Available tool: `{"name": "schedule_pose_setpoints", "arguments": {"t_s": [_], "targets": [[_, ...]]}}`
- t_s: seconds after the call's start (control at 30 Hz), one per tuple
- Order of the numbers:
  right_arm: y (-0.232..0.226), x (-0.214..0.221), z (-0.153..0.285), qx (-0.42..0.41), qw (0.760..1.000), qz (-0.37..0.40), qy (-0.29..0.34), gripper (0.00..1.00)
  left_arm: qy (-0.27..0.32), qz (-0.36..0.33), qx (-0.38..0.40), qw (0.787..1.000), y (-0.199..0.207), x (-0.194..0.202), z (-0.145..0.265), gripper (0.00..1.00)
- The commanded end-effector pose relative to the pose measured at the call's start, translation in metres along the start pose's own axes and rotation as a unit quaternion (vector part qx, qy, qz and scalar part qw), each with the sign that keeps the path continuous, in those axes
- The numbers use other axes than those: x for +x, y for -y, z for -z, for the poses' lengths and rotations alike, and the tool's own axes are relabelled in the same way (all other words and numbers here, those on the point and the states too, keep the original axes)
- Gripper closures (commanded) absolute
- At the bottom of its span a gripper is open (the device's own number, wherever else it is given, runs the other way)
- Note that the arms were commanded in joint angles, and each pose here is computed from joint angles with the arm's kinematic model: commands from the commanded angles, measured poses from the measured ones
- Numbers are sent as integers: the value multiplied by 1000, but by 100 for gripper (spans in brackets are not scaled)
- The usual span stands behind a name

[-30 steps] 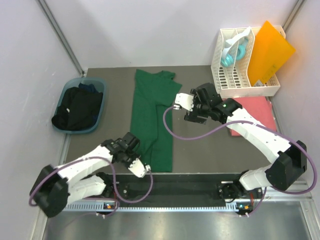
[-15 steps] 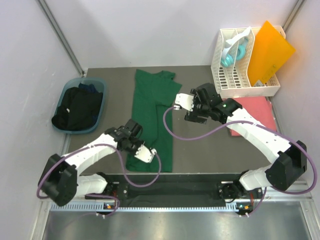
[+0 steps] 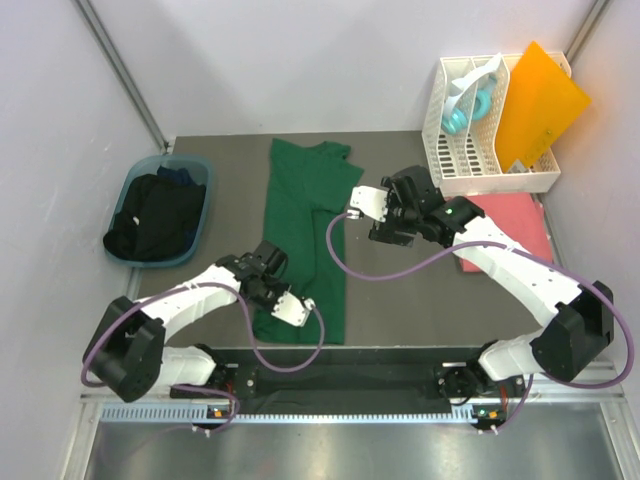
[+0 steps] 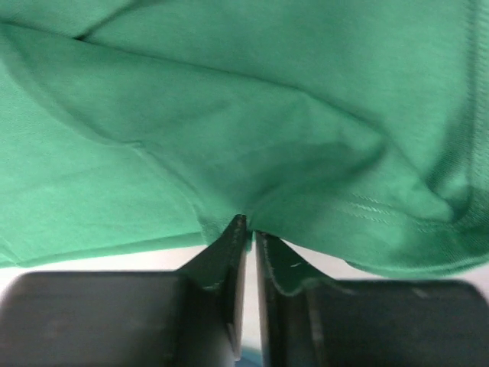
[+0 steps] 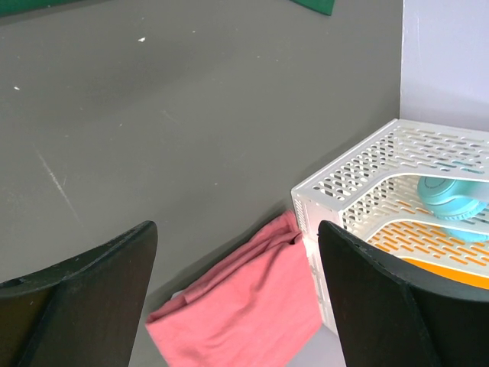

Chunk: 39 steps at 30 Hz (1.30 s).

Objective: Fold and stack the t-shirts
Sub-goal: Rotate the tshirt 90 degrees

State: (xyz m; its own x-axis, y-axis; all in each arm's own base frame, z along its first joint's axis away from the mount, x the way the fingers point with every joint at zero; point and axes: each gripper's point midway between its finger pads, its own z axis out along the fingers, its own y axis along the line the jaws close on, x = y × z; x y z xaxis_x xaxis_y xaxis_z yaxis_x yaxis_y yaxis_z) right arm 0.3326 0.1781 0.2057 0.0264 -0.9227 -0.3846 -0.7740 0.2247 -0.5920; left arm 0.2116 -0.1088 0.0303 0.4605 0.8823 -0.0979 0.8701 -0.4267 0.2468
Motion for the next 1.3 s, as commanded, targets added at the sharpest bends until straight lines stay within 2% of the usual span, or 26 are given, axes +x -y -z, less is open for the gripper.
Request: {"name": "schedule_pose_setpoints", "arguments": {"t_s": [0.0,0.03,0.17,0.37,0.5,0.67,0.93,1.1,1.2,1.23,1.27], "targets": [[23,-21,15,39,999,2,33,14,23,12,-26,999,-24,-10,3,92],[23,-21,15,40,999,2,33,14,23,10,-27,999,-25,-10,3,100],[22,-19,16,40,999,4,29,15,29,7,-30,999,-27,-12,9,100],[19,-16,17,38,999,4,27,15,87,-32,-59,994,-27,-33,42,100],[19,-15,19,38,999,4,27,16,126,-67,-54,988,-13,-48,65,100],[18,-16,20,37,999,3,30,16,155,-96,-28,983,20,-56,81,100],[17,-17,23,36,999,4,31,16,156,-209,32,965,78,-51,83,100],[16,-19,25,35,999,5,33,16,169,-238,-32,956,66,-59,78,99],[14,-18,26,35,999,4,33,16,170,-239,-63,954,54,-62,74,82],[14,-19,25,35,999,4,33,16,172,-237,-71,954,50,-63,73,88],[13,-19,25,35,999,4,34,16,174,-232,-79,954,46,-64,71,90]]}}
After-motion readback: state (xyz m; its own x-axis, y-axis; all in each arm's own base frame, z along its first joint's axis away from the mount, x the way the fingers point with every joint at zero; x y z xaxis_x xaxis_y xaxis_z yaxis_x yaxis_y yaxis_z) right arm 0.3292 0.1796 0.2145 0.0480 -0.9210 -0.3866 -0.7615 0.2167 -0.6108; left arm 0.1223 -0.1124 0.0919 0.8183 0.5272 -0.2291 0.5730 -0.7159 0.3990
